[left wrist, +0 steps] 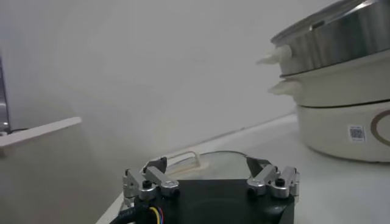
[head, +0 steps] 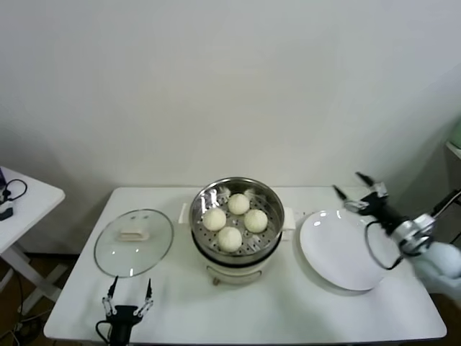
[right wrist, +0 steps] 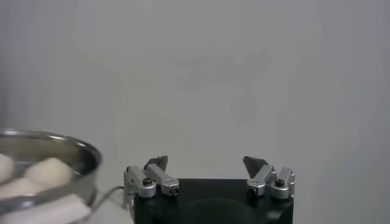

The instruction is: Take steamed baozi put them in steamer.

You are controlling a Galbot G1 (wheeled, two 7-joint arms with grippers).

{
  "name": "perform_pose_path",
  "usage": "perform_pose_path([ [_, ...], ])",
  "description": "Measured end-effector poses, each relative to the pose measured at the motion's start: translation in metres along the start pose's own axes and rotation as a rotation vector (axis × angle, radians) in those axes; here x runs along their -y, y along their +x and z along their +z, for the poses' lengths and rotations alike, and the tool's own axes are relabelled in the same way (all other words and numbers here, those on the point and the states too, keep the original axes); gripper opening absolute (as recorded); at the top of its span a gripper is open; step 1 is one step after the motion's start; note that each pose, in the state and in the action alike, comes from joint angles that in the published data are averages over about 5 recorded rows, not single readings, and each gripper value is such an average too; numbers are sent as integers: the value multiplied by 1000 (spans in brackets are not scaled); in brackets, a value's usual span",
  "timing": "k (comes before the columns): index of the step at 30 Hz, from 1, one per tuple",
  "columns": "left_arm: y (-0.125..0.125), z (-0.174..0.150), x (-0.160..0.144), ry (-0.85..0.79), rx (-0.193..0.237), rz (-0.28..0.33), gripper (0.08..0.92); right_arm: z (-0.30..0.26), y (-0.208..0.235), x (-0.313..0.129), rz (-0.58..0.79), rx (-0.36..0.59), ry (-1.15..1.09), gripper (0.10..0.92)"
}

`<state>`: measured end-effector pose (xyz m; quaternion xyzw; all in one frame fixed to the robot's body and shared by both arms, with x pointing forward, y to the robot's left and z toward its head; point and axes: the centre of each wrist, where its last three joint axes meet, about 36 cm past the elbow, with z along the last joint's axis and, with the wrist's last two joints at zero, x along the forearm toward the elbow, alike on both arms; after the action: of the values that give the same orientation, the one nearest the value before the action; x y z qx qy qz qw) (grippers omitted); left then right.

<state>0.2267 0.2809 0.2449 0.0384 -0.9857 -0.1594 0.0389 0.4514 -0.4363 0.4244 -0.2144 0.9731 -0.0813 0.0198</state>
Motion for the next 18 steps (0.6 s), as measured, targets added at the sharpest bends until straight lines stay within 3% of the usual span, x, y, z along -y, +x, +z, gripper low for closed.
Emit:
perform_pose_path([
  [11, 3, -1, -2, 0, 9, -2, 823, 45, 44, -60, 160, 133, -213, 823],
  [18, 1, -5, -2, 12, 23, -7, 823, 77, 101, -96, 264, 103, -289, 823],
])
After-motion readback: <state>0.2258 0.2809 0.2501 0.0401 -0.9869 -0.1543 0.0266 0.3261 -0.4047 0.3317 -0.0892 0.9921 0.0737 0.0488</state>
